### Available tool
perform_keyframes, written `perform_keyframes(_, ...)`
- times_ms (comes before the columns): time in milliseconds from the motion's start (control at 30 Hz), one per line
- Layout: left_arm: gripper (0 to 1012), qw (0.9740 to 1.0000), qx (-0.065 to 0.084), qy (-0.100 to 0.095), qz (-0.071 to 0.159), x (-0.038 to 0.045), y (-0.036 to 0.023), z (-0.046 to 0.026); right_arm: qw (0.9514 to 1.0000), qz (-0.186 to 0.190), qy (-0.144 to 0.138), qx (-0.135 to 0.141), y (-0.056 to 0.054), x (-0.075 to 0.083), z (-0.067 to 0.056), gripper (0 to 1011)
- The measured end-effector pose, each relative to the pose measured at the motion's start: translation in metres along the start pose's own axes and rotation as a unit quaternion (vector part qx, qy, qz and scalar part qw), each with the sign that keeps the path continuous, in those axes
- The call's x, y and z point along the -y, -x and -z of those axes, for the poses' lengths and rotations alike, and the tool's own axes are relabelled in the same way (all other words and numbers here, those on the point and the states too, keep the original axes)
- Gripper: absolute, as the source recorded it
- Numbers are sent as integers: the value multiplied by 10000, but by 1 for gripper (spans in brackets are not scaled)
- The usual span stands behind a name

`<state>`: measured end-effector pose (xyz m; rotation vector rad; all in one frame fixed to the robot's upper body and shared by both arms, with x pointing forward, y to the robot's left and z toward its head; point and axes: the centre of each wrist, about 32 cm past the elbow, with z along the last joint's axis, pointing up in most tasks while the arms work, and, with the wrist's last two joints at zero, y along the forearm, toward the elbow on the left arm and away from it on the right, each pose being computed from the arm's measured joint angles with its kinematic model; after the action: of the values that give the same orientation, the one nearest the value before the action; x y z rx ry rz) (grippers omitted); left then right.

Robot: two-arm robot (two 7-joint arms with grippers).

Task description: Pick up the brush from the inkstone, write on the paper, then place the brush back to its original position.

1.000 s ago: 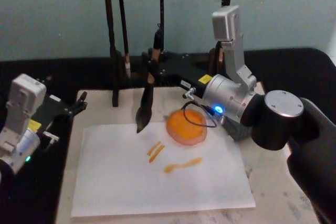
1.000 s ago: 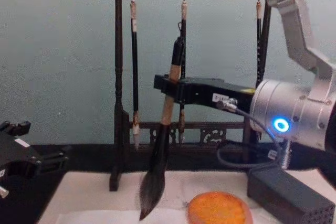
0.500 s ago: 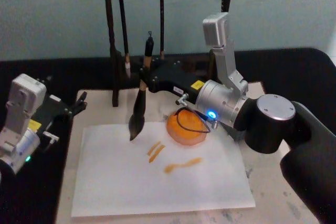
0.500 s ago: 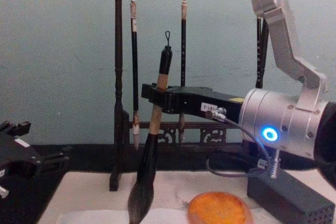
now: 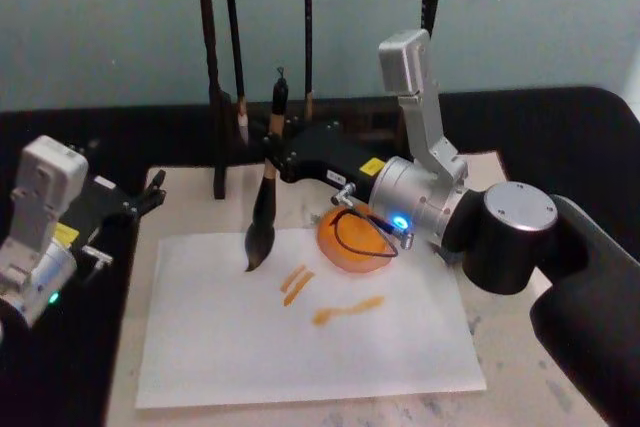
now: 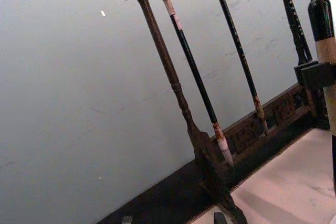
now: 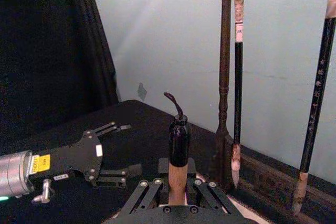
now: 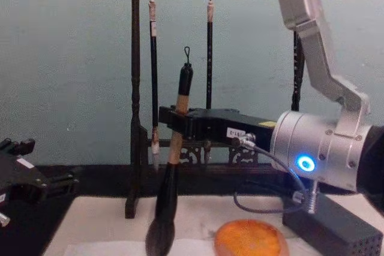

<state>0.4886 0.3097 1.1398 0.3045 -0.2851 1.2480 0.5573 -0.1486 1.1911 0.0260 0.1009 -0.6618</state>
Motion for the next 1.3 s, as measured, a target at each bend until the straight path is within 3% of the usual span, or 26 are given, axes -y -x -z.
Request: perform_keyframes(1300, 1001, 10000, 0, 0, 0, 0, 0, 0, 9988, 421, 32, 232, -122, 207, -23, 178)
